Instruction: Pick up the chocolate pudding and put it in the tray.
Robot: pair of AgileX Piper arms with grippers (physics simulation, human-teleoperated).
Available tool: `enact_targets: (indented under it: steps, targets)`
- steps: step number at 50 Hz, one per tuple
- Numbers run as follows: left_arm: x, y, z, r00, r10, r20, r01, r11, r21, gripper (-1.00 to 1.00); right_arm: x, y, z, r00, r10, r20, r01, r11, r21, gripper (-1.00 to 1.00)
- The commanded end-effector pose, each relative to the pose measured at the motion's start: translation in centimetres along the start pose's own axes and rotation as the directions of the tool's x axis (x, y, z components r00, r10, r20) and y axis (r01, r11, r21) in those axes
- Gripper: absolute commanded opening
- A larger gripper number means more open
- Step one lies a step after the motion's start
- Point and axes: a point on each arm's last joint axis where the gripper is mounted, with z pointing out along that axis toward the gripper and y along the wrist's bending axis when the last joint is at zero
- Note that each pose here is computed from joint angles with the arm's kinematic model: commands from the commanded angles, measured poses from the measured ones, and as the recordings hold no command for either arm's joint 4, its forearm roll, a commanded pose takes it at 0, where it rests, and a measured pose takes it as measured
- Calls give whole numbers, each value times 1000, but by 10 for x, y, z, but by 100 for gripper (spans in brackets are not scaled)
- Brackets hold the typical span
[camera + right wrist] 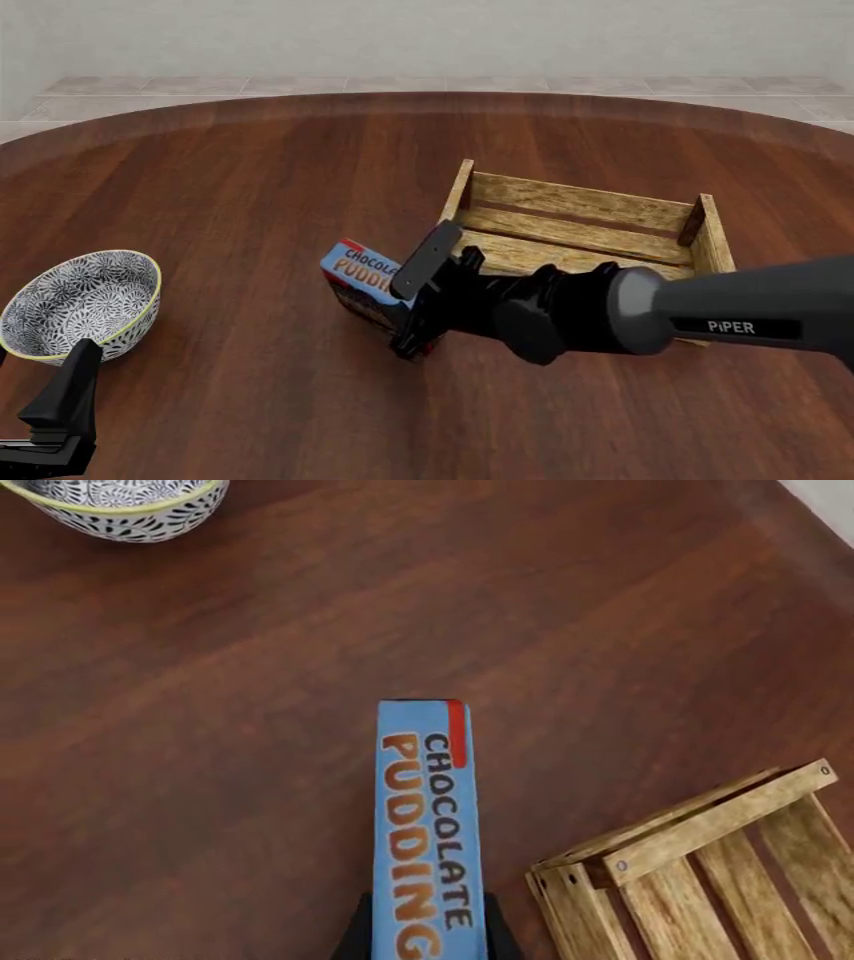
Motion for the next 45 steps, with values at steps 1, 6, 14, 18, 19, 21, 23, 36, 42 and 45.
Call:
enact_targets:
  steps: [1, 6, 14, 18, 19, 21, 23, 36, 42, 45]
  targets:
    - [0, 0, 0, 1000, 0, 0, 0, 1000, 0, 100, -7, 1, -8, 1000, 9, 22, -9, 1000, -2, -100]
    - [0, 0, 0, 1000, 0, 0, 0, 1000, 0, 100, -15, 2, -16, 999, 4, 44, -4, 1000, -2, -100]
    - [0, 0, 0, 1000, 0, 0, 0, 1000, 0, 100, -25, -1, -26, 998, 5, 67, -6, 1000, 5, -100]
    - [0, 0, 0, 1000, 0, 0, 0, 1000, 0, 100, -31, -3, -35, 996, 8, 85, -9, 1000, 9, -100]
    - [0, 0, 0, 1000, 0, 0, 0, 1000, 0, 100, -33, -4, -37, 996, 9, 88, -10, 1000, 12, -100]
    - [0, 0, 0, 1000, 0, 0, 0, 1000, 0, 100, -37, -6, -42, 995, 12, 97, -14, 1000, 16, -100]
    - [0, 0, 0, 1000, 0, 0, 0, 1000, 0, 100, -41, -8, -48, 994, 12, 106, -14, 1000, 20, -100]
    - [0, 0, 0, 1000, 0, 0, 0, 1000, 0, 100, -64, -27, -92, 987, 23, 161, -34, 997, 64, -100]
    - [0, 0, 0, 1000, 0, 0, 0, 1000, 0, 100, -68, -33, -107, 984, 27, 178, -42, 996, 81, -100]
    - [0, 0, 0, 1000, 0, 0, 0, 1000, 0, 100, -69, -35, -113, 983, 26, 184, -43, 995, 88, -100]
